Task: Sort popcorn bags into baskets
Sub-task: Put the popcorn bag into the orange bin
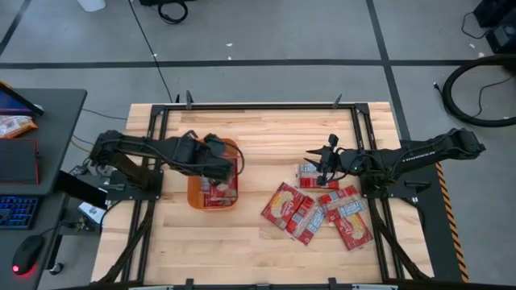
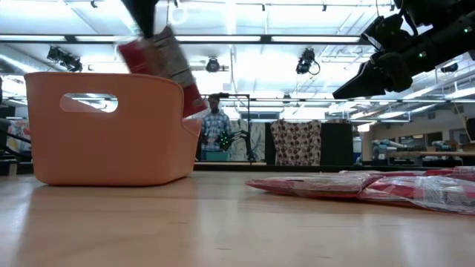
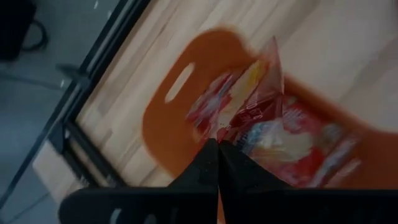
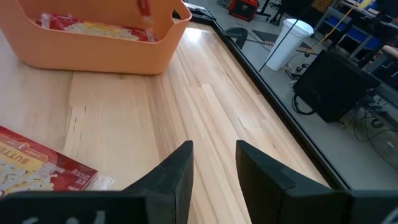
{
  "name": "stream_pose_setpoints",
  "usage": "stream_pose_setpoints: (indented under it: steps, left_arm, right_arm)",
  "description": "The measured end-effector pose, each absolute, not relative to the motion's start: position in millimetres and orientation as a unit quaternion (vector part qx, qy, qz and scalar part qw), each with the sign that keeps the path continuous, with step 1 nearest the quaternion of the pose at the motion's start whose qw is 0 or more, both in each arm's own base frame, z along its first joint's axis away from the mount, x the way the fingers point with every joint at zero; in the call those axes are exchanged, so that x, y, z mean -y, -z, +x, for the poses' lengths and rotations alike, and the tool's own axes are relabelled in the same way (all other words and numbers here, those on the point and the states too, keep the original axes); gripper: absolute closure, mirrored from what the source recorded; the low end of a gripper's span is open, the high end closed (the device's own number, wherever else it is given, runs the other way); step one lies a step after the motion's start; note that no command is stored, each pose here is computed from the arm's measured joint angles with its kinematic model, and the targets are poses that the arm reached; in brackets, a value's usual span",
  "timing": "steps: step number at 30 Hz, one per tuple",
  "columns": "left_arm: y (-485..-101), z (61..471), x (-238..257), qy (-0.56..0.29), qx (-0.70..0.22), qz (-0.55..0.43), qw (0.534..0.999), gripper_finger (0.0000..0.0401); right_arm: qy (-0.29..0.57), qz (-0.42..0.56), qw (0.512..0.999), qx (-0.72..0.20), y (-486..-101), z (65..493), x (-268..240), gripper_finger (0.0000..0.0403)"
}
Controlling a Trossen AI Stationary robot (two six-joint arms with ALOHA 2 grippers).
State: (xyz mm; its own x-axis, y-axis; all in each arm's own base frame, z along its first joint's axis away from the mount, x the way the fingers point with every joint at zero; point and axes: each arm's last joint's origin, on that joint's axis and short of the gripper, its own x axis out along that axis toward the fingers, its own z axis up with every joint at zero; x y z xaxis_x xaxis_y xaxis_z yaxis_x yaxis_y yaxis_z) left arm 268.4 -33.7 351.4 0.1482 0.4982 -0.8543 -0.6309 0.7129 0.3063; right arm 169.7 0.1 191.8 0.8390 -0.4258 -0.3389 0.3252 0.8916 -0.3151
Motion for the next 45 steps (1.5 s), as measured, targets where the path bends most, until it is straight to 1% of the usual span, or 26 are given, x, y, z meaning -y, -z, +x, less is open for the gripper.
stream_pose_setpoints:
  steps: [5, 7, 9, 11, 14, 17, 19, 21, 23, 26, 28, 30, 33, 35, 37, 40, 42, 45]
  left_arm:
    - [-323.9, 258.5, 17.9, -0.412, -0.562, -0.058, 0.715, 0.0401]
    - [-314.8, 259.7, 14.2, -0.420, -0.563, -0.061, 0.709, 0.0401]
    - [-303.8, 266.5, 14.4, -0.396, -0.572, -0.072, 0.715, 0.0400]
    - [-292.1, 274.3, 17.6, -0.353, -0.583, -0.092, 0.726, 0.0394]
    - [-279.7, 281.7, 23.8, -0.302, -0.597, -0.127, 0.732, 0.0371]
    - [-267.2, 285.8, 30.2, -0.281, -0.625, -0.135, 0.715, 0.0333]
    - [-264.4, 288.1, 32.6, -0.277, -0.627, -0.137, 0.715, 0.0303]
    - [-264.2, 295.0, 34.7, -0.272, -0.603, -0.154, 0.734, 0.0275]
    - [-265.2, 305.6, 38.0, -0.244, -0.571, -0.168, 0.765, 0.0253]
    - [-269.9, 320.1, 43.8, -0.189, -0.522, -0.150, 0.818, 0.0235]
    - [-272.6, 326.0, 44.5, -0.166, -0.500, -0.109, 0.843, 0.0234]
    - [-275.2, 330.3, 44.4, -0.153, -0.481, -0.069, 0.860, 0.0236]
    - [-275.8, 329.2, 43.9, -0.182, -0.468, -0.009, 0.864, 0.0244]
    - [-271.3, 329.8, 47.8, -0.187, -0.455, 0.050, 0.869, 0.0252]
    - [-265.6, 329.7, 50.3, -0.174, -0.447, 0.083, 0.873, 0.0261]
    - [-257.7, 329.8, 49.1, -0.131, -0.432, 0.083, 0.888, 0.0275]
    - [-249.8, 326.2, 45.8, -0.121, -0.428, 0.088, 0.891, 0.0282]
    - [-247.2, 322.8, 42.0, -0.115, -0.406, 0.097, 0.901, 0.0288]
  right_arm:
    - [0.198, -0.122, 0.953, -0.193, -193.8, 170.5, -0.2, 0.0277]
    - [0.190, -0.121, 0.955, -0.194, -193.6, 170.6, -0.6, 0.0277]
    - [0.188, -0.121, 0.955, -0.194, -193.7, 170.7, -0.7, 0.0277]
    - [0.188, -0.122, 0.955, -0.194, -193.7, 170.7, -0.7, 0.0277]
    - [0.188, -0.122, 0.955, -0.194, -193.6, 170.7, -0.7, 0.0277]
    - [0.186, -0.122, 0.955, -0.195, -193.2, 170.9, -0.8, 0.0277]
    - [0.184, -0.119, 0.956, -0.193, -193.4, 171.3, -0.9, 0.0277]
    - [0.178, -0.117, 0.958, -0.193, -193.2, 171.5, -1.3, 0.0277]
    - [0.167, -0.113, 0.961, -0.188, -193.9, 172.2, -2.0, 0.0277]
    - [0.112, -0.104, 0.970, -0.187, -193.1, 173.8, -5.1, 0.0277]
    - [0.076, -0.097, 0.976, -0.180, -192.5, 177.1, -8.2, 0.0277]
    - [0.056, -0.094, 0.980, -0.166, -193.2, 182.1, -12.6, 0.0277]
    - [0.036, -0.095, 0.979, -0.178, -197.2, 193.7, -23.9, 0.0277]
    - [0.032, -0.106, 0.972, -0.206, -197.0, 203.2, -33.6, 0.0277]
    - [0.034, -0.128, 0.961, -0.242, -196.3, 212.9, -43.5, 0.0277]
    - [0.021, -0.160, 0.942, -0.296, -195.3, 226.4, -56.2, 0.0277]
    - [0.013, -0.172, 0.927, -0.332, -192.2, 234.0, -61.6, 0.0277]
    - [0.037, -0.172, 0.900, -0.399, -187.5, 238.6, -63.4, 0.0273]
